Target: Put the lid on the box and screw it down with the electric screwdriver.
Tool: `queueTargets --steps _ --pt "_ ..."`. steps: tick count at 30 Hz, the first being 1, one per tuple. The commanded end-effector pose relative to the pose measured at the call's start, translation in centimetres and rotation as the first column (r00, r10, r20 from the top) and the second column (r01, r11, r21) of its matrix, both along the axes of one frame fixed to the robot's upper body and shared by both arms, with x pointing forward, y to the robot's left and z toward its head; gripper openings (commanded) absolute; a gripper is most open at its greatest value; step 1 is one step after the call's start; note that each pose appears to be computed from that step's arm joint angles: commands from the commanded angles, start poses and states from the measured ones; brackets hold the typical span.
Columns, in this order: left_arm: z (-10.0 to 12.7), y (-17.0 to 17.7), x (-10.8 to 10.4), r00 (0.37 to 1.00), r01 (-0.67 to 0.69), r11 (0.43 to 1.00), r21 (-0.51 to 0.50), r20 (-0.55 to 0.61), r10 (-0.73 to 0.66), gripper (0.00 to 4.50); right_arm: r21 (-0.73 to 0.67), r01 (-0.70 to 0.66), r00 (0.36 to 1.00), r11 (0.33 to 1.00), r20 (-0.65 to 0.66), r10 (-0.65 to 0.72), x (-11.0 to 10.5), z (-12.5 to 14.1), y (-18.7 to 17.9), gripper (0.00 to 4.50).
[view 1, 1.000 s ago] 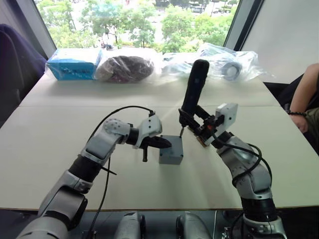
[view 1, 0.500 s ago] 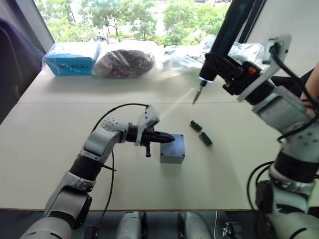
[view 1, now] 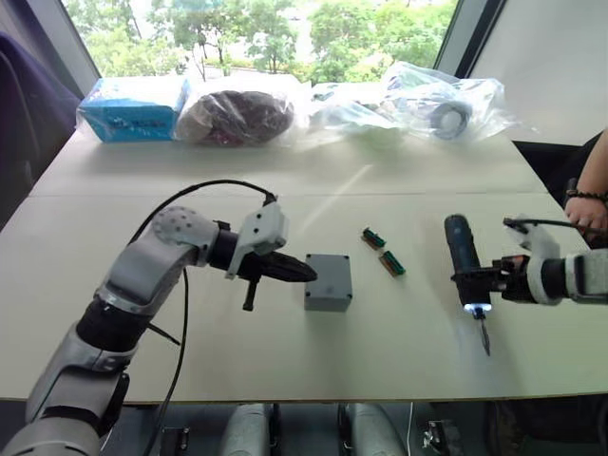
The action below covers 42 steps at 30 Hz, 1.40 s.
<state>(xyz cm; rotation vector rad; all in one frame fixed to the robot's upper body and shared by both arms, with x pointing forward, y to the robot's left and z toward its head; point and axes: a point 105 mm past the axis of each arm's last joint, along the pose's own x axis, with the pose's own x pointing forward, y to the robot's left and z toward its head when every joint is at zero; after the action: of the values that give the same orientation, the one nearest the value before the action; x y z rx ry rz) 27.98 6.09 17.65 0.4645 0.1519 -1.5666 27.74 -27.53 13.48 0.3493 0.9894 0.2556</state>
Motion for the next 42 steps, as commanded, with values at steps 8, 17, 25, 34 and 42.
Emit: queueTargets --steps 8,17,25,34,42 --pt "-0.3 -0.6 -0.5 1.000 -0.009 1.000 -0.024 0.018 0.010 0.00 -0.038 0.038 0.999 0.999 -0.018 -0.039 1.6 1.4 -1.5 1.81" --pt "-0.3 -1.0 -0.2 0.999 -0.014 0.999 -0.045 0.032 0.016 0.00 -0.100 0.040 0.997 0.994 -0.060 -0.046 1.9 -0.3 -1.7 1.81" --pt "-0.3 -0.6 0.3 0.999 -0.036 0.998 -0.051 0.039 0.038 0.00 -0.138 0.043 0.999 0.990 -0.025 -0.047 2.3 -0.1 -2.2 4.40" --pt "1.3 2.2 2.8 0.983 -0.178 0.980 -0.083 0.028 0.181 0.00 -0.194 0.022 0.977 0.981 0.213 0.020 4.5 6.3 -2.2 4.40" --pt "0.9 4.0 5.3 0.948 -0.314 0.944 -0.104 0.009 0.317 0.00 -0.221 -0.210 0.729 0.952 0.614 0.303 5.4 12.3 3.1 4.40"
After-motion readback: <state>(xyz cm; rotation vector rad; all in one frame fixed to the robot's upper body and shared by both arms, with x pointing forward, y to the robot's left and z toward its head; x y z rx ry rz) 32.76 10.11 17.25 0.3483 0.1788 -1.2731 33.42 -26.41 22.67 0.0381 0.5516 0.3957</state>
